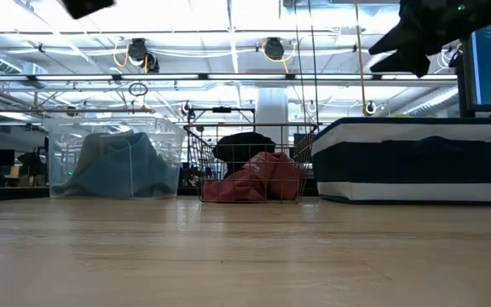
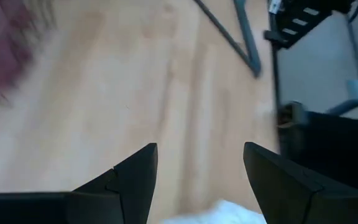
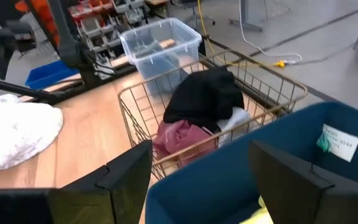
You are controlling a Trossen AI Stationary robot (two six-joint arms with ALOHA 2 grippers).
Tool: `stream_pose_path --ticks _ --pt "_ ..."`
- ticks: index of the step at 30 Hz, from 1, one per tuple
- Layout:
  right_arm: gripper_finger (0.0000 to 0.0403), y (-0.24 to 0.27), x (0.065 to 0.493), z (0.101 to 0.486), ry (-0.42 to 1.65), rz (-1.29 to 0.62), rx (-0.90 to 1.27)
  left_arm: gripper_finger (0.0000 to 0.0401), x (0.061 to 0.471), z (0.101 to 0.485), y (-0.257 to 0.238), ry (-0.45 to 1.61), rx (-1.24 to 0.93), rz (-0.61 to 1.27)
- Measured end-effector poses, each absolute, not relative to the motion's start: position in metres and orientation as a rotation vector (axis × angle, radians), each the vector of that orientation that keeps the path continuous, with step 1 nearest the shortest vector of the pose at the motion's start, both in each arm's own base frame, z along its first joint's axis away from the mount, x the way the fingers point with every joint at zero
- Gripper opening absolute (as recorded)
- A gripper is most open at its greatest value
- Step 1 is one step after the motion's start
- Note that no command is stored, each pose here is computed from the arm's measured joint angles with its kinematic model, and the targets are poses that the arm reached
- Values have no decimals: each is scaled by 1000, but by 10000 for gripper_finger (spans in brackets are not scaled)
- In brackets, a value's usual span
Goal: Pick & Place Cloths
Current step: Put the white dress into the laundry bin
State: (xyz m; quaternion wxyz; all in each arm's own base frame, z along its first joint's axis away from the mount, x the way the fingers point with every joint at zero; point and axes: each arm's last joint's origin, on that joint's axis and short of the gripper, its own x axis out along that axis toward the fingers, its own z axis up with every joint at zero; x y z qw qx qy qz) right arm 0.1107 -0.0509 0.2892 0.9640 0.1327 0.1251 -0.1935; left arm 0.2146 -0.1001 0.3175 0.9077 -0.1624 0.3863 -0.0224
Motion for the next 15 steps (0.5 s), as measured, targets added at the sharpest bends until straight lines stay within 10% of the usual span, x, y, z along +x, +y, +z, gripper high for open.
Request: stream_pose_path --ticks 15 --pt "254 -49 110 290 249 -380 262 241 203 282 -149 1221 -944 183"
